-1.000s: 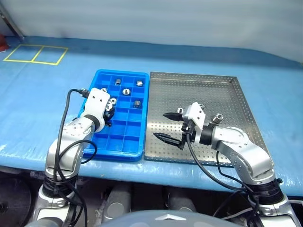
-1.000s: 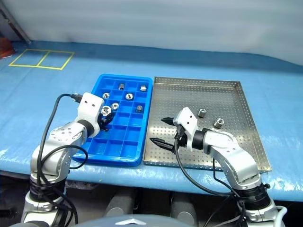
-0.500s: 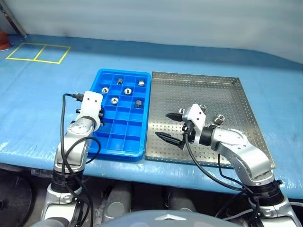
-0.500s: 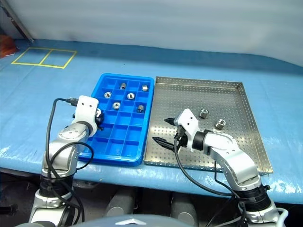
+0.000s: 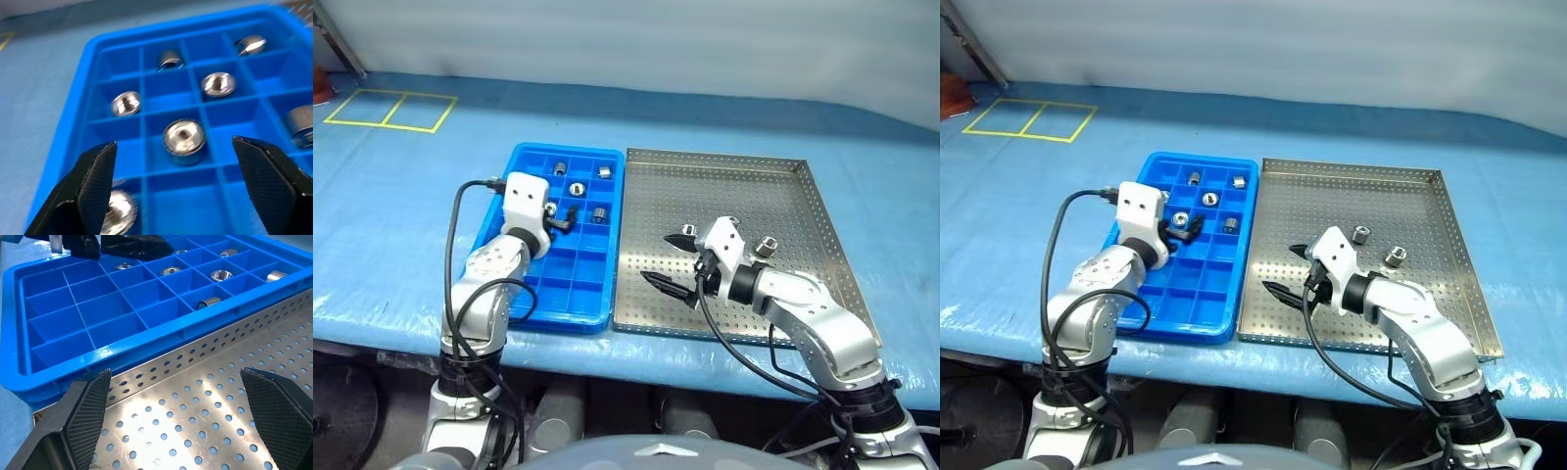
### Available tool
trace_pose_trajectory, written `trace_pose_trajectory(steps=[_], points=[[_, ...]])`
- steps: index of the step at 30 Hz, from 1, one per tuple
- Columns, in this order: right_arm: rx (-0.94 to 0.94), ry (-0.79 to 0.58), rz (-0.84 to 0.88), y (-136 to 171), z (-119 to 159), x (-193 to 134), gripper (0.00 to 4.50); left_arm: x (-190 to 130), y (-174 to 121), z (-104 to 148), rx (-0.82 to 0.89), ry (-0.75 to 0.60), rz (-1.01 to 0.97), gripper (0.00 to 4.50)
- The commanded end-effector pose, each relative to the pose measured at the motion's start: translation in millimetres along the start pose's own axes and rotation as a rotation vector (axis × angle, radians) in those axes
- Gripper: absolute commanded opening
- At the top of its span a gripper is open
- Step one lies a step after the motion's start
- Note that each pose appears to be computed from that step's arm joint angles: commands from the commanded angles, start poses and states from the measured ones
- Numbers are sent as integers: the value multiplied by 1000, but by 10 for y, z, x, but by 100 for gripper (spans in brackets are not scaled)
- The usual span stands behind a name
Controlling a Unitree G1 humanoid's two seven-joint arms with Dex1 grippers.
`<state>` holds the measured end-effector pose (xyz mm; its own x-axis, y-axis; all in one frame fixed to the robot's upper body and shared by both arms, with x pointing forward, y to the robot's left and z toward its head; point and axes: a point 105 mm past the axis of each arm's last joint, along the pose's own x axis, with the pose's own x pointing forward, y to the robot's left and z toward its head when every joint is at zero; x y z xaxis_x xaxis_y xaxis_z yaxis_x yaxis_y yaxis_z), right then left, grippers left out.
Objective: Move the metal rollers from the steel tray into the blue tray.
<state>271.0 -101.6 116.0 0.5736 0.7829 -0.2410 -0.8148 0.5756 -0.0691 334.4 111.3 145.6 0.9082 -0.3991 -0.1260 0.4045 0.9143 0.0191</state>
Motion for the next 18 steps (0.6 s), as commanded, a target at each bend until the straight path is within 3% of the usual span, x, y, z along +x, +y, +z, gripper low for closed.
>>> trace_pose_trajectory(steps=[1, 10, 18], points=[[-44, -21, -60, -25, 96, -135, 450, 39, -567, 182, 78, -62, -352, 415], [-46, 18, -162, -9, 26, -364, 450, 582, -954, 34, 239, 34, -473, 415], [-32, 9, -190, 69, 30, -401, 450, 874, -1104, -305, 308, 166, -531, 415]])
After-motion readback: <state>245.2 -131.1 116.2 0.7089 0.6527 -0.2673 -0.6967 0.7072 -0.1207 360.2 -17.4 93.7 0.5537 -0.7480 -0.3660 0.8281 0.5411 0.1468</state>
